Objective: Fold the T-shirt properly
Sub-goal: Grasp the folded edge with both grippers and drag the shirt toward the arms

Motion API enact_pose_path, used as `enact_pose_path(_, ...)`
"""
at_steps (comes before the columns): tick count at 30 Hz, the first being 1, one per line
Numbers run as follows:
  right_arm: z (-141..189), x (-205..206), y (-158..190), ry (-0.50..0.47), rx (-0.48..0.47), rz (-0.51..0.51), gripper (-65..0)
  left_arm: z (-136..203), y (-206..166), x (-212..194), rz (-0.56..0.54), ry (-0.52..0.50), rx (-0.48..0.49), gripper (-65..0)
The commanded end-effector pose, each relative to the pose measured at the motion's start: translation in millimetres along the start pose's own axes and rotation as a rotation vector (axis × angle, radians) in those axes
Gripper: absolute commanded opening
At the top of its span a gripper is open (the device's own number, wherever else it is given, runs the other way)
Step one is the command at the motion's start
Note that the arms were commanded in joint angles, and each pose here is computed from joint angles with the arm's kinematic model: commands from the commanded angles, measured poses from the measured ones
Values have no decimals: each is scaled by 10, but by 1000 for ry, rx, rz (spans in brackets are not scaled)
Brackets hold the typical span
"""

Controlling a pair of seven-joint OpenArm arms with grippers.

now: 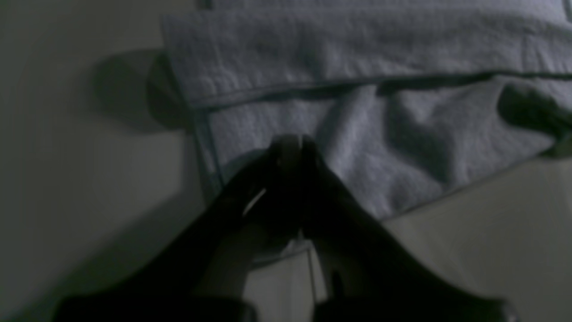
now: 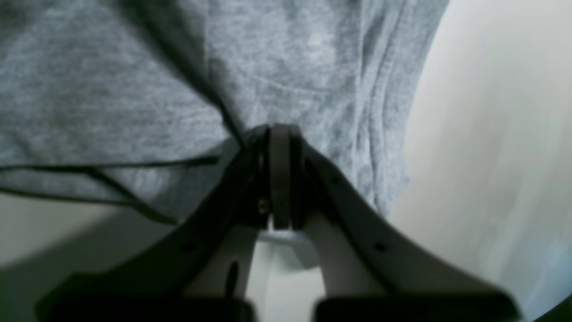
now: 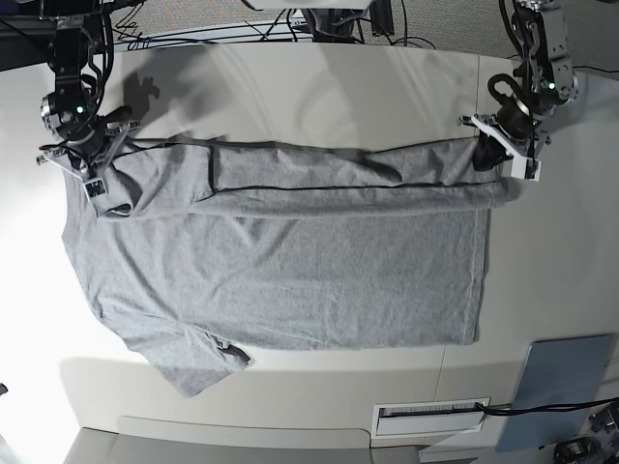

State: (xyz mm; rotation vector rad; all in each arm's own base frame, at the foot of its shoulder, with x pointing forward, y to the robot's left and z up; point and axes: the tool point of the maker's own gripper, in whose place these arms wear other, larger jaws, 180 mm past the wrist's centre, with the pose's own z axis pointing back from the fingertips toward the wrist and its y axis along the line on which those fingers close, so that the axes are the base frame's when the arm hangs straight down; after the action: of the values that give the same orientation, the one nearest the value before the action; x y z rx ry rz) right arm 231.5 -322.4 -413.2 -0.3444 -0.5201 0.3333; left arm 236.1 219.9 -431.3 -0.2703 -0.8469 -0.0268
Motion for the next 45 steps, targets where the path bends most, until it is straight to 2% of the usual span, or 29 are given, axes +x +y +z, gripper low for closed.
enact_pose_path(1, 27, -186, -15, 66, 2, 26, -650, 93, 48, -276, -38, 115, 8, -650)
enact_pose_path(5, 125, -462, -50, 122, -33, 79, -650, 296, 50, -451, -96, 173, -23, -650)
enact_pose_path(10, 387, -636, -260, 131, -90, 73, -650, 569, 161, -634, -150, 254, -8, -650)
enact_pose_path(17, 624, -911, -359, 182, -101, 100, -650, 848, 162, -811, -170, 337, -31, -650)
enact_pose_path(23, 672, -1079, -311, 230, -87, 111, -650, 963, 72, -838, -191, 349, -53, -650)
enact_pose_path(25, 678, -1042, -314, 219, -90, 112, -650, 960, 66, -825, -194, 346, -54, -650)
enact_pose_path(29, 760, -707, -303, 120, -99, 126, -650, 953, 66, -814, -194, 342, -54, -650)
enact_pose_path(32, 777, -442, -243, 30, -68, 79, -650, 953, 66, -814, -194, 342, -54, -650)
enact_pose_path(34, 737, -402, -216, 17, -42, 36, -650, 952, 64, -814, -193, 342, -54, -650)
enact_pose_path(41, 542, -793, -231, 110, -26, -10, -650, 955, 53, -818, -196, 343, -61, -650)
enact_pose_path(45, 546, -985, -197, 174, -11, 11, -650, 977, 52, -851, -194, 352, -61, -650)
